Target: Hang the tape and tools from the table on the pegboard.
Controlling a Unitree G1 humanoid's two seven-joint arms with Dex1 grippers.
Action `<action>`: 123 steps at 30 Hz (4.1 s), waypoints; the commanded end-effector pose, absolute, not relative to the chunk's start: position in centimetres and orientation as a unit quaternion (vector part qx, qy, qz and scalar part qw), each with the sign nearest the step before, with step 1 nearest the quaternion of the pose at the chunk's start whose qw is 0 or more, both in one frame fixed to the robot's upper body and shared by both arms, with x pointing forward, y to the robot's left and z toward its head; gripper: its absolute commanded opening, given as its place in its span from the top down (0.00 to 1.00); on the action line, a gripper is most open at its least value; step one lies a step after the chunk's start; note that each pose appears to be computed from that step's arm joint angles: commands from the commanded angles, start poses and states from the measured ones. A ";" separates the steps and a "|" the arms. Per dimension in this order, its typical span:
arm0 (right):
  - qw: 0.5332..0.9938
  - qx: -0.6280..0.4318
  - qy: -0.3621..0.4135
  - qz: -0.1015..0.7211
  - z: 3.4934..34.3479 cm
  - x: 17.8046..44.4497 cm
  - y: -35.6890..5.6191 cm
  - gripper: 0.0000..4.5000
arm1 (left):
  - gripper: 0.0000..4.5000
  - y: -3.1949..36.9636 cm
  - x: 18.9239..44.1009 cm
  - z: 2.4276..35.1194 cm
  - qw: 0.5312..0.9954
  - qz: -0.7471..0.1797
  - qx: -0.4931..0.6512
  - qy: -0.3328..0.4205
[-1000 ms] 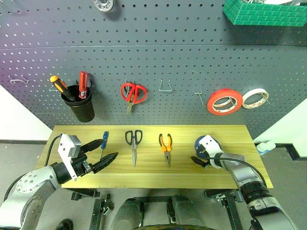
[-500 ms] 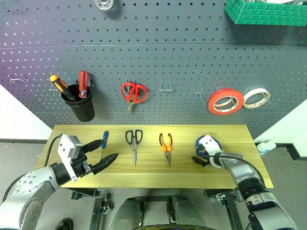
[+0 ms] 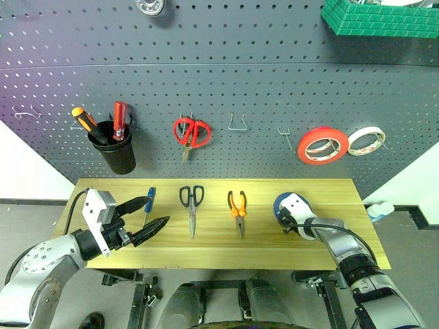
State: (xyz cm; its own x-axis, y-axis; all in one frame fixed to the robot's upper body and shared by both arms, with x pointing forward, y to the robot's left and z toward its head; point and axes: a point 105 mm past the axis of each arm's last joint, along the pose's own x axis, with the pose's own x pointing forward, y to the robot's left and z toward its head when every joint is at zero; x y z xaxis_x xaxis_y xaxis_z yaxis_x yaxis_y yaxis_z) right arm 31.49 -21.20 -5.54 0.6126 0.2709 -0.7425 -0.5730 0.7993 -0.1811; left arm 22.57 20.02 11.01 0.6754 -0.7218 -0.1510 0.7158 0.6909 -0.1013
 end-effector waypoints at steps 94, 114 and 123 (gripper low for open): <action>0.954 -0.087 -0.075 0.276 9.1 34.2 -15.9 0.69 | 0.03 21.5 21.5 12.9 0.876 -0.482 -0.012 0.030; 0.941 -0.022 -0.007 0.337 6.6 31.2 -16.3 0.00 | 0.03 21.5 21.4 13.0 0.874 -0.485 -0.014 0.032; 0.935 -0.031 0.129 0.328 3.8 31.1 -12.6 0.00 | 0.03 23.1 20.7 11.9 0.894 -0.446 0.002 0.047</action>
